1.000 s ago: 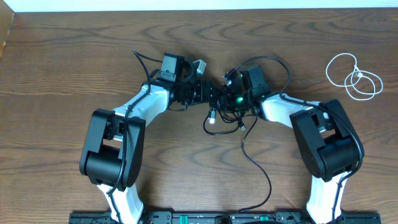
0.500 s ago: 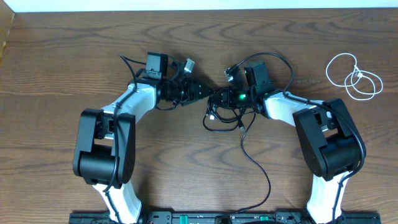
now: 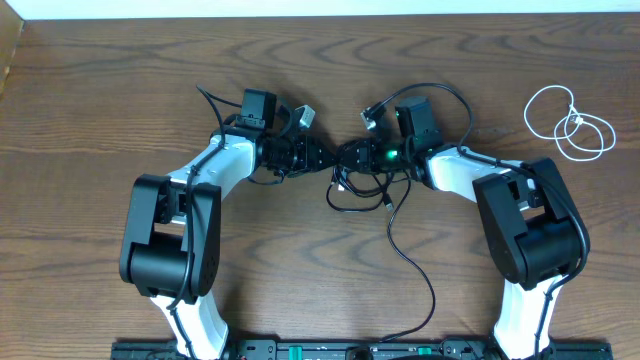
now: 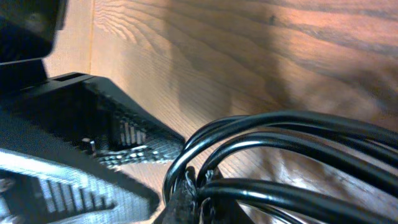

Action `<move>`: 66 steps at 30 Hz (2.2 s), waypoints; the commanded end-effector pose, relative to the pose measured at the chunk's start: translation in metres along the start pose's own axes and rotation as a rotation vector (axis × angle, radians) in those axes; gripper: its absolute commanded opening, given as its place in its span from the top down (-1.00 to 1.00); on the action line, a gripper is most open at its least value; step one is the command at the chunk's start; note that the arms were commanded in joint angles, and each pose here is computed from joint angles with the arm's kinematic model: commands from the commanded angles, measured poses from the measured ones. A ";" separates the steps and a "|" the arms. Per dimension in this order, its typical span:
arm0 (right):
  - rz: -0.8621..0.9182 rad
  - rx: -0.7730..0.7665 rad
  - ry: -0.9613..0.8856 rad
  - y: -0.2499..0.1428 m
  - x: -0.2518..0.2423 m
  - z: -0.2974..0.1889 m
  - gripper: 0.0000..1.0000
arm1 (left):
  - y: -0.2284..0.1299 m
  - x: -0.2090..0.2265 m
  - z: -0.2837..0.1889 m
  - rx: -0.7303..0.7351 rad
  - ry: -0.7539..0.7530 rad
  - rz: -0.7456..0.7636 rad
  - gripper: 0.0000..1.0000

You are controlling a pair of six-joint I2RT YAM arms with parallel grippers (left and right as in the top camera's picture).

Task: Untangle cables

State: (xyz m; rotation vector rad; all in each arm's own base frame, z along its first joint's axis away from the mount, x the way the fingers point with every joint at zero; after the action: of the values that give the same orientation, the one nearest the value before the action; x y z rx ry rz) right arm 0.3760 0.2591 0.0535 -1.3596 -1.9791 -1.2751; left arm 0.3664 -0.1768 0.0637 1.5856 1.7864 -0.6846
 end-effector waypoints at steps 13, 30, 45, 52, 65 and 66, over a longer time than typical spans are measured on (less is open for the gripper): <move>-0.057 -0.011 0.061 0.009 0.014 -0.003 0.98 | -0.012 0.004 0.020 0.004 0.128 0.075 0.33; -0.066 -0.031 0.142 0.018 0.013 -0.020 0.98 | 0.000 0.042 0.010 -0.105 0.412 0.071 0.80; 0.123 -0.195 0.104 0.056 -0.030 -0.076 0.98 | 0.000 0.043 0.011 -0.090 0.416 0.133 0.80; 0.382 -0.178 -0.224 0.027 -0.089 -0.084 0.34 | 0.000 0.041 0.011 -0.086 0.409 0.167 0.85; 0.107 -0.222 -0.173 0.057 -0.026 -0.117 0.46 | -0.008 0.014 0.020 -0.007 0.211 0.318 0.85; 0.095 -0.220 -0.168 0.058 -0.020 -0.117 0.50 | -0.009 0.012 0.021 -0.006 0.199 0.321 0.85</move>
State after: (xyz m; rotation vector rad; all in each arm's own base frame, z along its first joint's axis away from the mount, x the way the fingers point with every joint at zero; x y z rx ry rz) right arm 0.4207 0.1461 0.0780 -1.8154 -1.7994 -1.2769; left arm 0.3664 -0.1784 0.0399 1.9185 1.7007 -0.3127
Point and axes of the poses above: each gripper's point midway between its finger pads, its own z axis out along the fingers, its own x axis along the line the jaws close on, y = z × x, the point moved 3 cm from there along -z, back along the fingers, and after that the axes turned 12 degrees about -z, right-handed, at the moved point
